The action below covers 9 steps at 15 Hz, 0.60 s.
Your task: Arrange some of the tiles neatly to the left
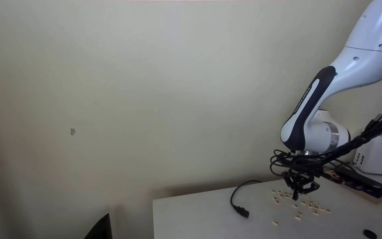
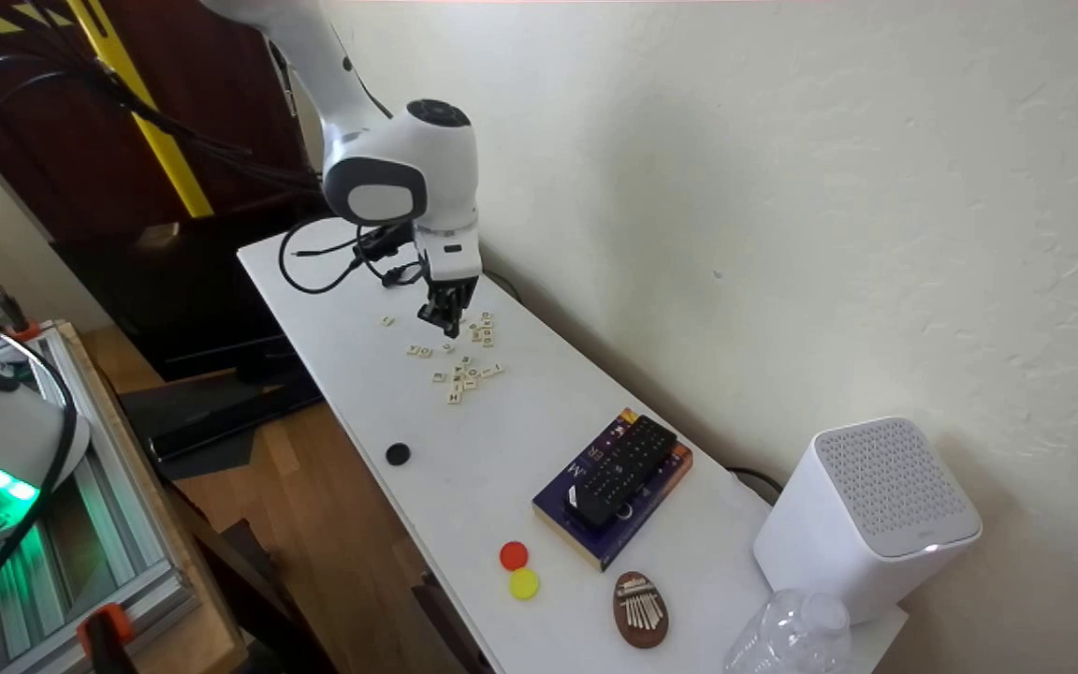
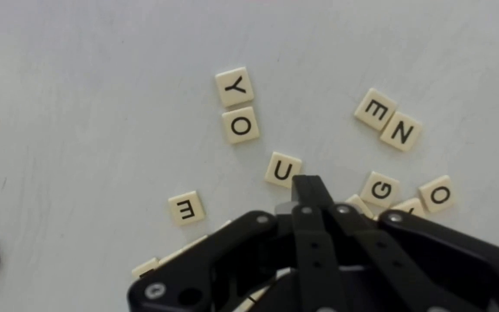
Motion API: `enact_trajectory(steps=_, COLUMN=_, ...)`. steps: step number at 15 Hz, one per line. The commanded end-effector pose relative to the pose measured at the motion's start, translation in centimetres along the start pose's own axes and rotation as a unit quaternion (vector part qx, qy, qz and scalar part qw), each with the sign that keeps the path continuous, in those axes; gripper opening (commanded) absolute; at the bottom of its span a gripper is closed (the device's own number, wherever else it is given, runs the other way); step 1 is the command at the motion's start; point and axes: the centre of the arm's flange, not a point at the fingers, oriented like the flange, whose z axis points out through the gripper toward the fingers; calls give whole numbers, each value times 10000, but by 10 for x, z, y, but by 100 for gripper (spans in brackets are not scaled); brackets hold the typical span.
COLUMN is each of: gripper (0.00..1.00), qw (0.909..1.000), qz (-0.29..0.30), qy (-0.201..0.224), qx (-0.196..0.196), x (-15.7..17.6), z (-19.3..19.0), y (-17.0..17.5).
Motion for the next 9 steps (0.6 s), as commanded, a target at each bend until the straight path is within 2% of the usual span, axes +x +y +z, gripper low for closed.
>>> enact_trajectory(steps=1, gripper=0, qw=9955, qz=-902, qy=248, qx=-142, x=-10, z=2, y=6)
enact_trajectory(steps=9, gripper=0, qw=9781, qz=-1974, qy=630, qx=-187, x=-16, z=13, y=0)
